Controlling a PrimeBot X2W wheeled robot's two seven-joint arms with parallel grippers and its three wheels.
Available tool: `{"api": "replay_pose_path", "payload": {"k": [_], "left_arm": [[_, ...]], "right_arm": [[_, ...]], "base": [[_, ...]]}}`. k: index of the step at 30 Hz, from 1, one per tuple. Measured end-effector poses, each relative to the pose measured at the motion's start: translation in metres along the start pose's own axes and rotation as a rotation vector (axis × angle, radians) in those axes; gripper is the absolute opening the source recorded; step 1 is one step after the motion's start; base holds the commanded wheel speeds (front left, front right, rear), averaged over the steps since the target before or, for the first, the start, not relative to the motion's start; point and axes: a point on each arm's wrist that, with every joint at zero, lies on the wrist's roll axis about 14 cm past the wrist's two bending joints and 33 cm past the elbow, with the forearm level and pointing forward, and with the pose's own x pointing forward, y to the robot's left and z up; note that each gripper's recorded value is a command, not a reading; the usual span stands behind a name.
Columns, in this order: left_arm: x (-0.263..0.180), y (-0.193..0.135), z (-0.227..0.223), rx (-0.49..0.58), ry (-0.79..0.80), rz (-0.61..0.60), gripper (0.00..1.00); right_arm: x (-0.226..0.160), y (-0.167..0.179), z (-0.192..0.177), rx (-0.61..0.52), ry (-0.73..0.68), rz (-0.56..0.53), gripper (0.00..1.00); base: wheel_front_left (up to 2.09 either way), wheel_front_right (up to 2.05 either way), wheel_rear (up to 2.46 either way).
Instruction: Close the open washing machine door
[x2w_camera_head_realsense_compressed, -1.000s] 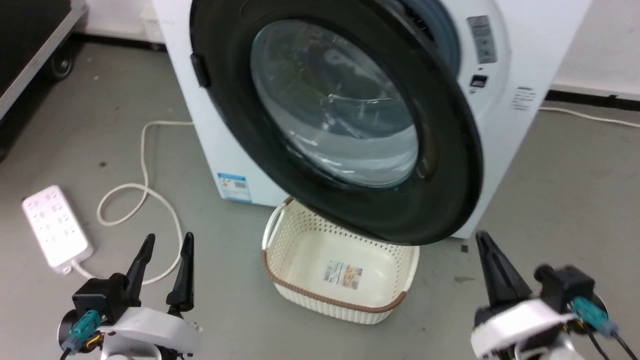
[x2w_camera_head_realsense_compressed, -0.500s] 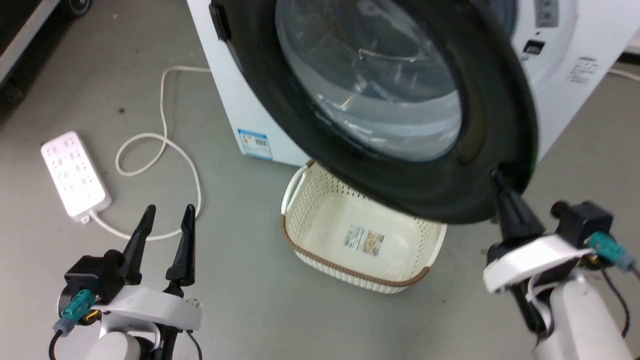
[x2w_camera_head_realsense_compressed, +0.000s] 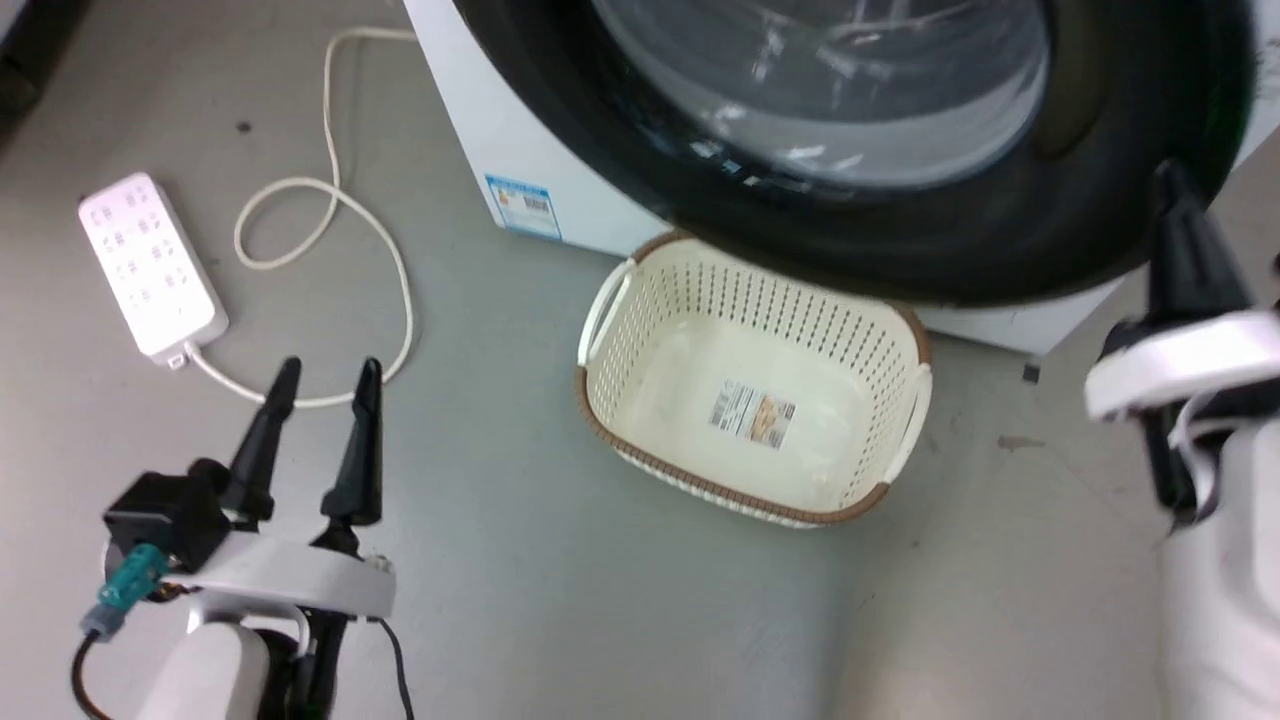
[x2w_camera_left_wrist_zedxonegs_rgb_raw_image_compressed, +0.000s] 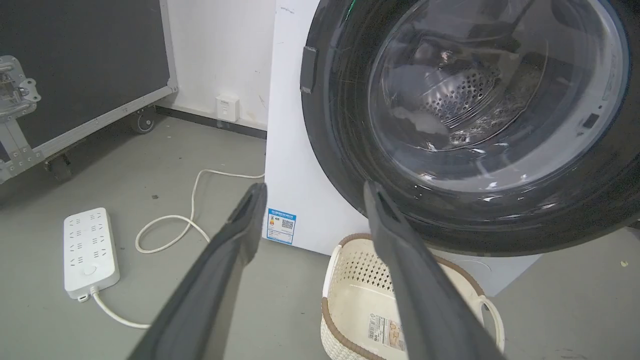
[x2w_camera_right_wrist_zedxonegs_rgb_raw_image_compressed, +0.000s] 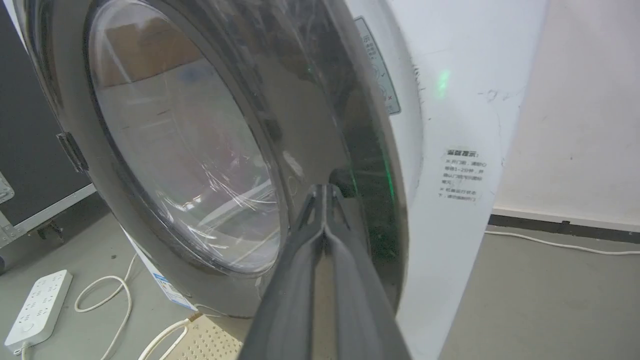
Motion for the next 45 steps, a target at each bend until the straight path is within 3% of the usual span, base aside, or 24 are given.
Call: {"api": "replay_pose_path", "payload": {"k": [14,21,27,36,45], "left_arm": [[0.023,0.008,-0.019,0.012,0.027,-0.001,1.00],[0.025,0.012,-0.023,0.022,0.034,0.007,1.00],[0.025,0.010,-0.010,0.018,-0.003,0.007,1.00],[0.010,-0.004,0.016,0.029,-0.070,-0.015,1.00],[0.002,-0.040,0.034,0.013,-0.126,-0.083,1.00]], "right_arm": [[0.062,-0.025,-0.012,-0.006,-0.009,-0.102,0.00],[0.073,-0.024,-0.010,0.000,-0.025,-0.108,0.00],[0.067,-0.026,0.024,0.014,-0.104,-0.109,0.00],[-0.005,-0.052,0.069,-0.003,-0.184,-0.140,0.00],[-0.099,-0.062,0.064,-0.072,-0.115,-0.137,0.00]], "base": [[0.00,0.00,0.00],[0.00,0.00,0.00],[0.00,0.00,0.00],[0.00,0.00,0.00],[0.00,0.00,0.00]]}}
